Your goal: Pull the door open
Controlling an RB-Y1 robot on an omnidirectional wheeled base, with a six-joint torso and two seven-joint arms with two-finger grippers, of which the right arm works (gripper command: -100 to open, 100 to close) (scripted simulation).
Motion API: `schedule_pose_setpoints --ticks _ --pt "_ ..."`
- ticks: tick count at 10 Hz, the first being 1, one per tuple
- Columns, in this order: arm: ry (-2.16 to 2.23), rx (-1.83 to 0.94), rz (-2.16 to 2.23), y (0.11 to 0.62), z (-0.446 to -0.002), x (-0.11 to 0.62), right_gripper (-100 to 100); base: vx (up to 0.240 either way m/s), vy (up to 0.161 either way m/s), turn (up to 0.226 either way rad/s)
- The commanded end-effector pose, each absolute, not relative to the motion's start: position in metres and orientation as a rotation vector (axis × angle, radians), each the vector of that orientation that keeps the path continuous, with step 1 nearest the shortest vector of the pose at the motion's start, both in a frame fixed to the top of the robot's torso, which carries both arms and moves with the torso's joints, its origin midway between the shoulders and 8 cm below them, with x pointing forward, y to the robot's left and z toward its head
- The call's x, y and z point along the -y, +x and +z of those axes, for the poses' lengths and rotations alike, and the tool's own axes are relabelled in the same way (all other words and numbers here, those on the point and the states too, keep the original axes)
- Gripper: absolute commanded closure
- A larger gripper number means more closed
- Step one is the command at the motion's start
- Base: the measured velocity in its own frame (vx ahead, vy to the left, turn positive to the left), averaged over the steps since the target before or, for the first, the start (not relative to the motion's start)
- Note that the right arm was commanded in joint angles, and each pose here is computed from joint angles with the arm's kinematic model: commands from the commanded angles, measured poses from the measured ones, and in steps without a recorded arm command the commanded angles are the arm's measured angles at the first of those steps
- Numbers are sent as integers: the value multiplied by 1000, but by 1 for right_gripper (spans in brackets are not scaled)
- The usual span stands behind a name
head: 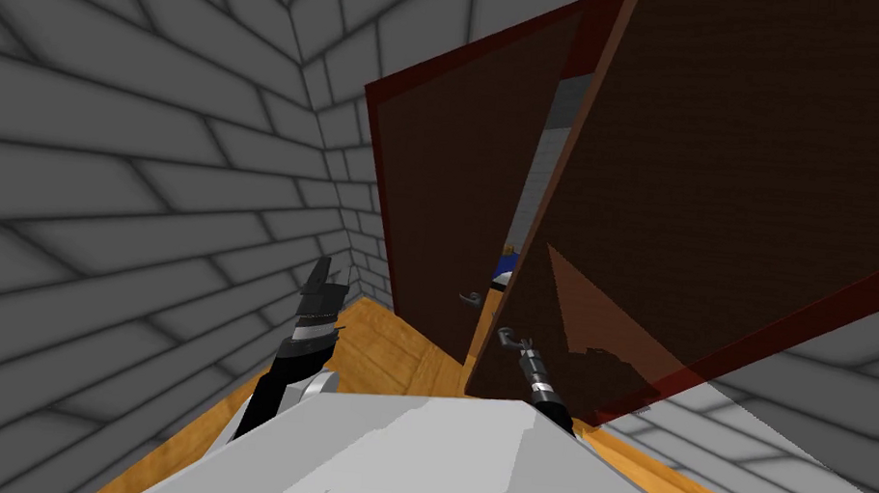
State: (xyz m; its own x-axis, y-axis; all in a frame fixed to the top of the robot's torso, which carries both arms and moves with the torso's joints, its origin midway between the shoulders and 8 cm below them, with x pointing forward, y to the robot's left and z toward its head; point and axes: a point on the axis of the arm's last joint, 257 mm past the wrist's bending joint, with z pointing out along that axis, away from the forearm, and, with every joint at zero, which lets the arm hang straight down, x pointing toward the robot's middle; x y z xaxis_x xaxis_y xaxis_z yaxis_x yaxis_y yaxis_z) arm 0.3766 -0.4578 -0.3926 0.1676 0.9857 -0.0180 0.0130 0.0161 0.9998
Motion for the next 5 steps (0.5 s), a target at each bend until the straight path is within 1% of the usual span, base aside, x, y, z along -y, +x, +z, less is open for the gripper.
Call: schedule_pose_setpoints --ticks 1,2,3,4,5 --pt "1267 -1115 1106 380 -392 441 100 -108 -55 82" --pt "1262 -1122 1120 380 -391 436 100 -103 -46 69" --pt "1267 -1113 1092 379 -390 450 100 -46 -30 9" --pt "1267 -1115 1096 381 -391 448 100 -135 -15 112" --pt "1267 -1116 1097 382 -391 447 100 -187 -16 111"
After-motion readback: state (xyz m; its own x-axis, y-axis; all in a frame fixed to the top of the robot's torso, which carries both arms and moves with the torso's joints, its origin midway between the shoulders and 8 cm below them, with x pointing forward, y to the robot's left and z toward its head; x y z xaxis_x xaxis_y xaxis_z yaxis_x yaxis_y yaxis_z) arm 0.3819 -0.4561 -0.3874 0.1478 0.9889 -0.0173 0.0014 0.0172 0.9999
